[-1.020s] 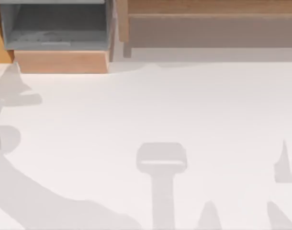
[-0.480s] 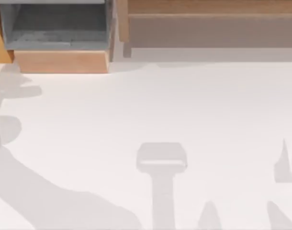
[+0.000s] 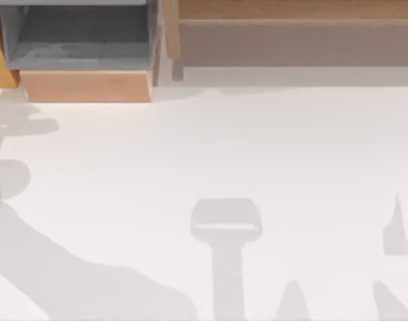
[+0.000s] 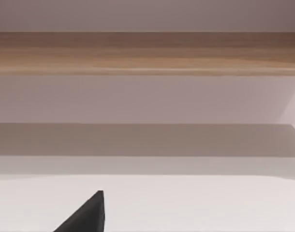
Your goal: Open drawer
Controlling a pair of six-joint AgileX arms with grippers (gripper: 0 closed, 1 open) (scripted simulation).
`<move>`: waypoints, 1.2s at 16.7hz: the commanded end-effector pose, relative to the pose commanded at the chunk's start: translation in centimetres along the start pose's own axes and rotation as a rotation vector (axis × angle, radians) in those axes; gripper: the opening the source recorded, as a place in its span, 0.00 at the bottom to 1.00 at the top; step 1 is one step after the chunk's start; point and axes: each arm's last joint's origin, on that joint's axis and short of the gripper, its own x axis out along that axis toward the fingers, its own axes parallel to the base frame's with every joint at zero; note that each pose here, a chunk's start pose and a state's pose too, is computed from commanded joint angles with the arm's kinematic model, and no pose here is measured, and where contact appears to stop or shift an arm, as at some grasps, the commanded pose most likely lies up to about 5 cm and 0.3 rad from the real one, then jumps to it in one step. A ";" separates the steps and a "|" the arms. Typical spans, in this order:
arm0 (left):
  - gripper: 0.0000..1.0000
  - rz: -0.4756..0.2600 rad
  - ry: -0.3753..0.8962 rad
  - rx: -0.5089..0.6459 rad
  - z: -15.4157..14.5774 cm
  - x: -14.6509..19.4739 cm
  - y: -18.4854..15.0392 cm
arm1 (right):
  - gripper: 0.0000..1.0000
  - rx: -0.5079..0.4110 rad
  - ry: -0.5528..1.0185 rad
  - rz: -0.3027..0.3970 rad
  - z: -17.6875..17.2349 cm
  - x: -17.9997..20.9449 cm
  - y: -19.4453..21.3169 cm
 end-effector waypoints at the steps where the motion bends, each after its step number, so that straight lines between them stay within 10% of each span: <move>1: 0.62 0.000 0.000 0.000 0.0 0.0 0.0 | 1.00 0.000 0.000 0.000 0.0 0.0 0.0; 9: 0.02 0.000 0.000 0.000 0.0 0.0 0.0 | 1.00 0.000 0.000 0.000 0.0 0.0 0.0; 20: 0.00 -0.020 0.007 -0.017 -0.3 -0.4 -0.5 | 1.00 0.000 0.000 0.000 0.0 0.0 0.0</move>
